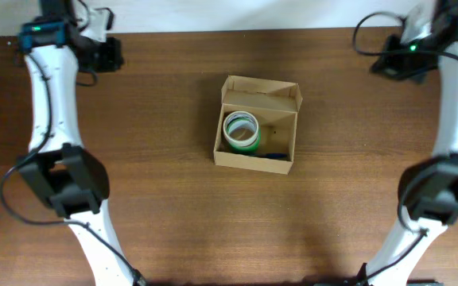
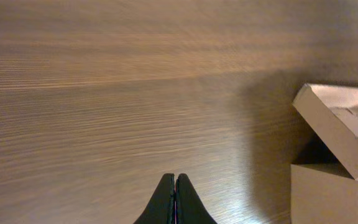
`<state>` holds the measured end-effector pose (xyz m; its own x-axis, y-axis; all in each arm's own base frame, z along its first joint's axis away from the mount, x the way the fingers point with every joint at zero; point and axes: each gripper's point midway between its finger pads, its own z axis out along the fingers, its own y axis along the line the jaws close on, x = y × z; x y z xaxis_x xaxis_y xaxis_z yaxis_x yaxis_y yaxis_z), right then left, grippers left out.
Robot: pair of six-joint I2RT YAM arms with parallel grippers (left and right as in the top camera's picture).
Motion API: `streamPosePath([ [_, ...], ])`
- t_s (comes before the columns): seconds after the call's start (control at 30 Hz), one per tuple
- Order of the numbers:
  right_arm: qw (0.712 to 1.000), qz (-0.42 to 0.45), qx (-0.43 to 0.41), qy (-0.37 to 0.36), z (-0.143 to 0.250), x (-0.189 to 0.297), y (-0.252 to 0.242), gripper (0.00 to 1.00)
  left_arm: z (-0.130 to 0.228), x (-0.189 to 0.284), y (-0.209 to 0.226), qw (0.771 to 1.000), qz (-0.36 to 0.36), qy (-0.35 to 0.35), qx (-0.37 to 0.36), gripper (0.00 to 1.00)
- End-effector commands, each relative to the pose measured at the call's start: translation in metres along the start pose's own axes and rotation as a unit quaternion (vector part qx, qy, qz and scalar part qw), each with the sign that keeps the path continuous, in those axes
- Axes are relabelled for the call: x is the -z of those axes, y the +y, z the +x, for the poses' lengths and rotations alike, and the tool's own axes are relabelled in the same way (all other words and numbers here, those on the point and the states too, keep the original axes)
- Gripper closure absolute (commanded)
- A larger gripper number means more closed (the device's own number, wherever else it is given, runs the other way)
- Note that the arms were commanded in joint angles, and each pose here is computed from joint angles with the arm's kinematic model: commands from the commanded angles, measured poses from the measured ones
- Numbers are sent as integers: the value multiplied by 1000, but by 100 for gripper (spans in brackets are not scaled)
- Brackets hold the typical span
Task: Pack container
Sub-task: 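Raise the left gripper out of the box and withdraw, then grasp the box lid flaps with both grippers from either side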
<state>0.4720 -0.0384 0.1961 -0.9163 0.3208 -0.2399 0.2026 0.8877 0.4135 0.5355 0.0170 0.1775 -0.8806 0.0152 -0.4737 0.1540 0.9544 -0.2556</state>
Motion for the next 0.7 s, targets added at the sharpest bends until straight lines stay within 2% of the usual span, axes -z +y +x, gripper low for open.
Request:
streamPosePath([
  [0.0,995,-73,-37,61,19,-45,4,96,10,-35,-26,999,43,29,-7,98],
  [0.17,988,-105,-58,102,37,-103,14,96,18,-54,-37,997,50,49,-14,98],
  [0.33,986,-117,-9,119,51,-138,53,96,18,-55,-38,997,51,51,-14,98],
  [0.53,985,-126,17,114,57,-154,90,96,19,-55,-38,997,51,52,-14,98],
  [0.67,988,-115,15,104,54,-157,91,96,22,-54,-38,997,52,58,-11,98],
])
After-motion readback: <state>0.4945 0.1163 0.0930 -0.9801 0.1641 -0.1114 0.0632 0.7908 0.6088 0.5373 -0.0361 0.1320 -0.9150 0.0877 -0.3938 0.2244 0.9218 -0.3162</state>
